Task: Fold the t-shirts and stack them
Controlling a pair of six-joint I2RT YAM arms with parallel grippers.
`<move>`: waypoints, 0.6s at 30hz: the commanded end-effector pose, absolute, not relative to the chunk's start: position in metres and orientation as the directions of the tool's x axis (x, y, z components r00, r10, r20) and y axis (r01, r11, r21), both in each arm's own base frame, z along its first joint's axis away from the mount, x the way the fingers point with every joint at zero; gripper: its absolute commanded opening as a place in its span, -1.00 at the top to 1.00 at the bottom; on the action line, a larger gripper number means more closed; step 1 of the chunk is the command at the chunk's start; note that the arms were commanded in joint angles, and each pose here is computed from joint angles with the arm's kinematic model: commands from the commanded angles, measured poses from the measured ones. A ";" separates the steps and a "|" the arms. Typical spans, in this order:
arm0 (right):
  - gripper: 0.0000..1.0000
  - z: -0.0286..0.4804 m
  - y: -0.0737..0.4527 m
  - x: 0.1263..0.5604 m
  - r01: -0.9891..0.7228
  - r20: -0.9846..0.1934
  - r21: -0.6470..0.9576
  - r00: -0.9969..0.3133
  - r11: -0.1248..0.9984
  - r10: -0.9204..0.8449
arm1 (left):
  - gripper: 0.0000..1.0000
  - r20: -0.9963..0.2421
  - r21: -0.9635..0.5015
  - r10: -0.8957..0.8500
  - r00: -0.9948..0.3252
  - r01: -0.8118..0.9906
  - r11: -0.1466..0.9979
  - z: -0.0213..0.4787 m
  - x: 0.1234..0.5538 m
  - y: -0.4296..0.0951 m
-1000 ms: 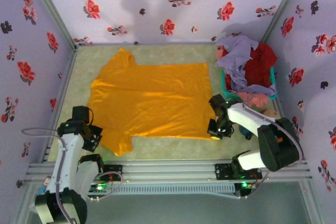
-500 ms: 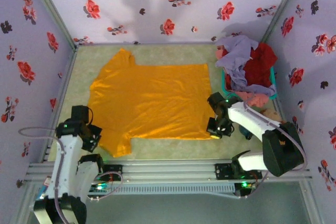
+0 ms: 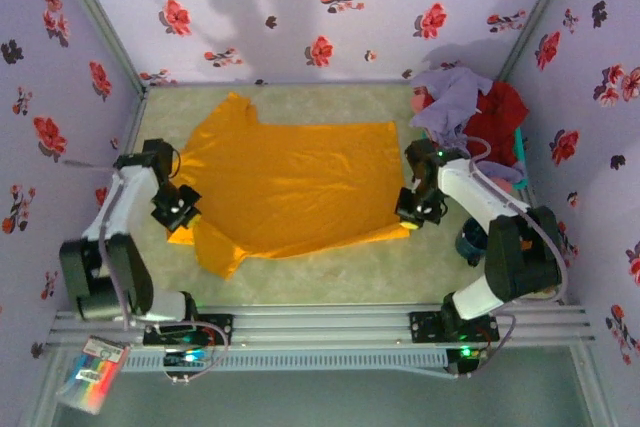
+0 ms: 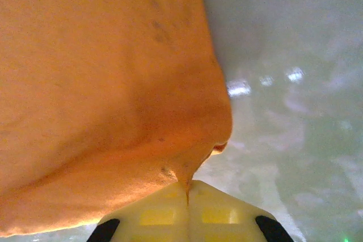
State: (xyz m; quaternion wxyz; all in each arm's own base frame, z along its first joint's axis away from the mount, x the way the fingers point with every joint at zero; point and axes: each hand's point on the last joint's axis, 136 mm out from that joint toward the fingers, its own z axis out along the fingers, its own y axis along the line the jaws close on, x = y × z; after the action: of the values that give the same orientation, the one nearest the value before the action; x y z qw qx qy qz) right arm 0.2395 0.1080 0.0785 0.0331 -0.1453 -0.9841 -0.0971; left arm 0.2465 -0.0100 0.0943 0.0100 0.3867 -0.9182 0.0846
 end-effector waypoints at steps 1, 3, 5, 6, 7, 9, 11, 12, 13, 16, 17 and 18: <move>1.00 0.092 0.117 0.260 0.256 0.066 0.235 -0.967 0.938 0.248 | 1.00 0.034 -0.257 -0.651 -0.758 -0.636 0.727 0.111 0.279 -0.013; 1.00 0.095 0.117 0.274 0.255 0.042 0.233 -0.967 0.938 0.252 | 1.00 0.050 -0.277 -0.656 -0.753 -0.641 0.716 0.111 0.292 -0.011; 1.00 0.095 0.117 0.286 0.252 0.026 0.231 -0.967 0.940 0.253 | 1.00 0.089 -0.282 -0.647 -0.757 -0.642 0.713 0.106 0.299 -0.012; 1.00 0.095 0.117 0.293 0.248 0.015 0.227 -0.968 0.942 0.251 | 1.00 0.105 -0.280 -0.641 -0.760 -0.641 0.715 0.102 0.302 -0.012; 1.00 0.096 0.117 0.299 0.244 0.009 0.222 -0.969 0.944 0.249 | 1.00 0.113 -0.281 -0.635 -0.764 -0.638 0.717 0.098 0.305 -0.012; 1.00 0.097 0.117 0.310 0.232 -0.006 0.211 -0.971 0.949 0.239 | 1.00 0.121 -0.281 -0.627 -0.770 -0.632 0.722 0.091 0.311 -0.010; 1.00 0.095 0.116 0.319 0.228 -0.019 0.197 -0.972 0.954 0.236 | 1.00 0.129 -0.279 -0.628 -0.768 -0.635 0.720 0.086 0.314 -0.007; 1.00 0.094 0.114 0.322 0.225 -0.017 0.179 -0.973 0.958 0.232 | 1.00 0.128 -0.285 -0.629 -0.767 -0.636 0.717 0.085 0.317 -0.005; 1.00 0.091 0.112 0.323 0.224 -0.014 0.160 -0.973 0.961 0.230 | 1.00 0.131 -0.288 -0.631 -0.765 -0.638 0.714 0.083 0.320 -0.004; 1.00 0.085 0.104 0.329 0.231 -0.023 0.111 -0.972 0.967 0.235 | 1.00 0.158 -0.284 -0.627 -0.763 -0.643 0.711 0.077 0.329 0.002; 1.00 0.083 0.103 0.332 0.232 -0.032 0.104 -0.971 0.967 0.237 | 1.00 0.163 -0.289 -0.630 -0.760 -0.647 0.706 0.075 0.333 0.005; 1.00 0.080 0.102 0.335 0.237 -0.035 0.102 -0.970 0.966 0.242 | 1.00 0.166 -0.294 -0.632 -0.757 -0.649 0.701 0.074 0.338 0.006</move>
State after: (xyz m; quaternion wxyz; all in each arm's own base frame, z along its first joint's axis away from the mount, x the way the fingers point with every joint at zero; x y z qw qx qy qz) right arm 0.3250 0.1154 0.0834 -0.0109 -0.1235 -0.9890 -0.0801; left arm 0.3238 0.0026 0.0706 0.0318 0.3578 -0.9210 0.1510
